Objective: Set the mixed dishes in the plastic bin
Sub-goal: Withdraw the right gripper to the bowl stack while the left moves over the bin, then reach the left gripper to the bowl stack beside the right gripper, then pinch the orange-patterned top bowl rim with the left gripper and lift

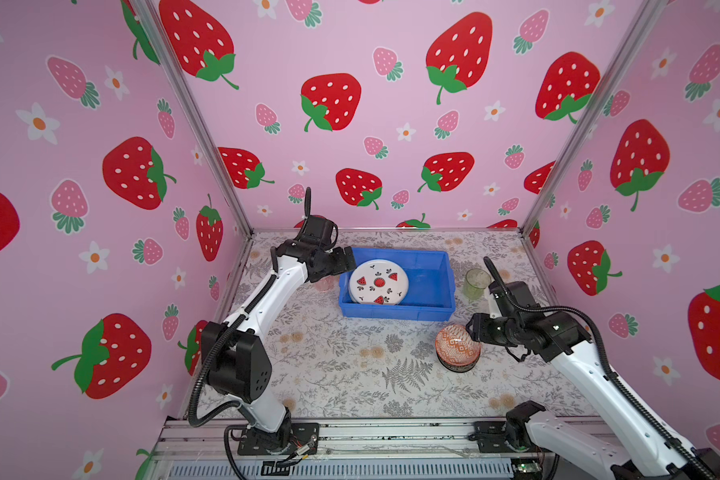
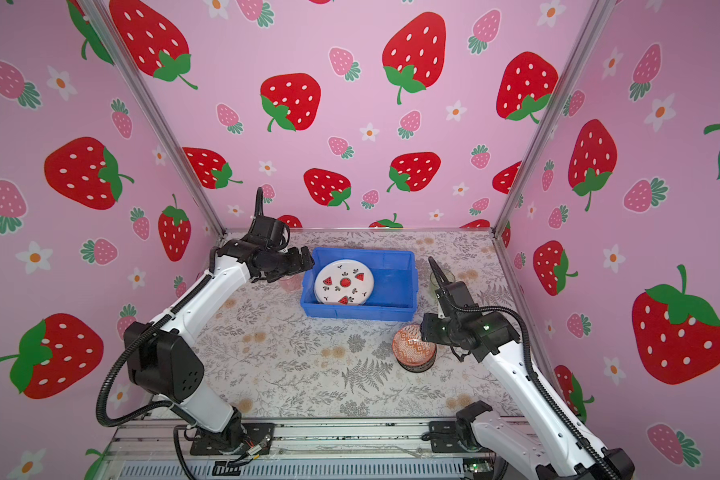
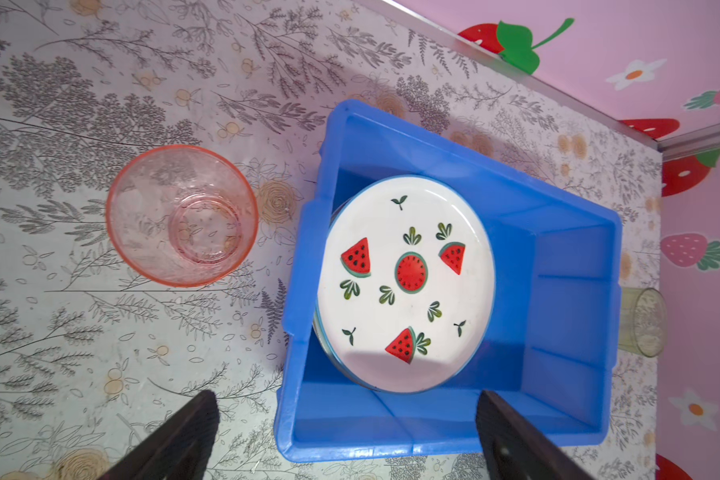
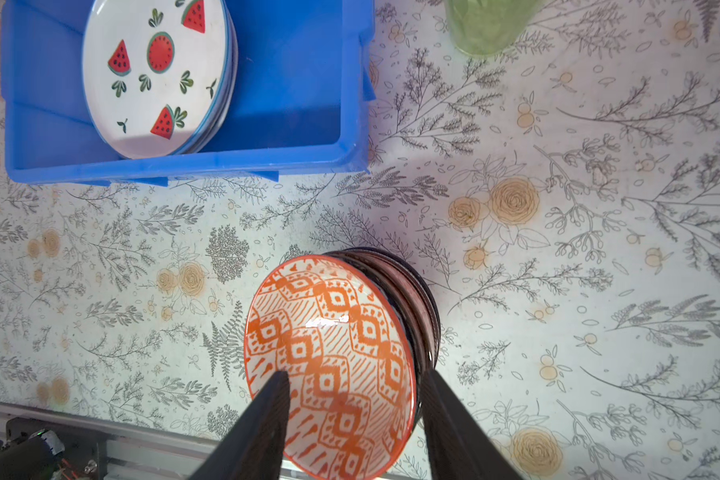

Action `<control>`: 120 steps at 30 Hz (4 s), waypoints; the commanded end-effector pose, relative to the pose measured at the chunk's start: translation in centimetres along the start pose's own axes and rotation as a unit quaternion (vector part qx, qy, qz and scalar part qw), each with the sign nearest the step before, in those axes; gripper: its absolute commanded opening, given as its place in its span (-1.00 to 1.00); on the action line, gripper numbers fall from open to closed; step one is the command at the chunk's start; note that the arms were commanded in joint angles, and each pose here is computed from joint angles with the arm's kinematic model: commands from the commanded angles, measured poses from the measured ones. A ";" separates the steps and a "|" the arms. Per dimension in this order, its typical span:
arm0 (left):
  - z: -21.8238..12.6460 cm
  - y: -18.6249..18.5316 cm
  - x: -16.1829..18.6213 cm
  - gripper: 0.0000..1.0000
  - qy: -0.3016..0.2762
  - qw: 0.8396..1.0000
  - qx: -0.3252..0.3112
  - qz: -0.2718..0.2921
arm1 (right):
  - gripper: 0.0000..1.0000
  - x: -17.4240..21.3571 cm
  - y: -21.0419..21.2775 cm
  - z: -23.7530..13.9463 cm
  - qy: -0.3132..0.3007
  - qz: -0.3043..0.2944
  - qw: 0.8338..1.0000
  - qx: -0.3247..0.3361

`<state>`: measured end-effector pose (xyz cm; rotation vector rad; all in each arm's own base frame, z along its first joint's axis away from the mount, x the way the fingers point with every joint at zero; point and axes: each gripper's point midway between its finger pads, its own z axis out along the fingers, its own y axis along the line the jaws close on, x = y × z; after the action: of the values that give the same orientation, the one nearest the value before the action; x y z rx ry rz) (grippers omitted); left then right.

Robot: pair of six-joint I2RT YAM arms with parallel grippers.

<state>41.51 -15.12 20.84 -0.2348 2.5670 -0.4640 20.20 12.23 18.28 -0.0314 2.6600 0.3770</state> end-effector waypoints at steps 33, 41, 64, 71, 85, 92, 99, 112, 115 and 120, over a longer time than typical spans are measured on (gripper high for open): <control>1.7 -10.3 4.4 0.98 0.077 0.987 0.116 0.081 | -0.18 4.7 -1.7 2.5 0.068 0.013 0.996 0.058; -0.3 -10.7 9.3 0.98 0.110 0.982 0.128 0.082 | -0.16 3.8 -1.2 1.6 0.049 0.004 0.998 0.047; -3.2 -19.8 24.1 0.99 0.158 0.964 0.185 0.108 | 0.36 -1.1 -1.4 -1.1 -0.029 -0.005 0.999 0.012; -0.7 -19.7 25.9 0.71 0.175 0.968 0.144 0.112 | 0.38 -0.9 -3.1 -1.3 -0.033 -0.003 0.999 0.015; 1.6 -20.7 27.5 0.29 0.215 0.960 0.123 0.134 | 0.38 0.5 -4.7 -0.4 -0.026 0.016 1.000 -0.002; 2.3 -21.4 27.9 0.00 0.230 0.954 0.125 0.145 | 0.38 0.9 -5.1 -0.4 -0.025 0.023 0.999 0.001; 2.8 -21.5 28.4 -0.08 0.240 0.951 0.123 0.152 | 0.37 0.8 -5.3 -0.3 -0.025 0.025 0.999 0.002; 3.3 -22.1 28.7 -0.29 0.252 0.946 0.126 0.158 | 0.37 0.9 -5.5 -0.2 -0.022 0.023 0.999 0.005; 3.4 -22.1 28.8 -0.35 0.255 0.945 0.126 0.159 | 0.37 1.0 -5.6 -0.2 -0.022 0.024 0.999 0.005; 3.5 -21.9 28.9 -0.46 0.257 0.945 0.122 0.162 | 0.36 1.3 -5.7 -0.1 -0.021 0.025 0.999 0.005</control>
<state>20.49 -43.20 11.62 0.4277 2.9362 -0.7680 19.88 6.89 16.66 0.0604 2.6199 0.3756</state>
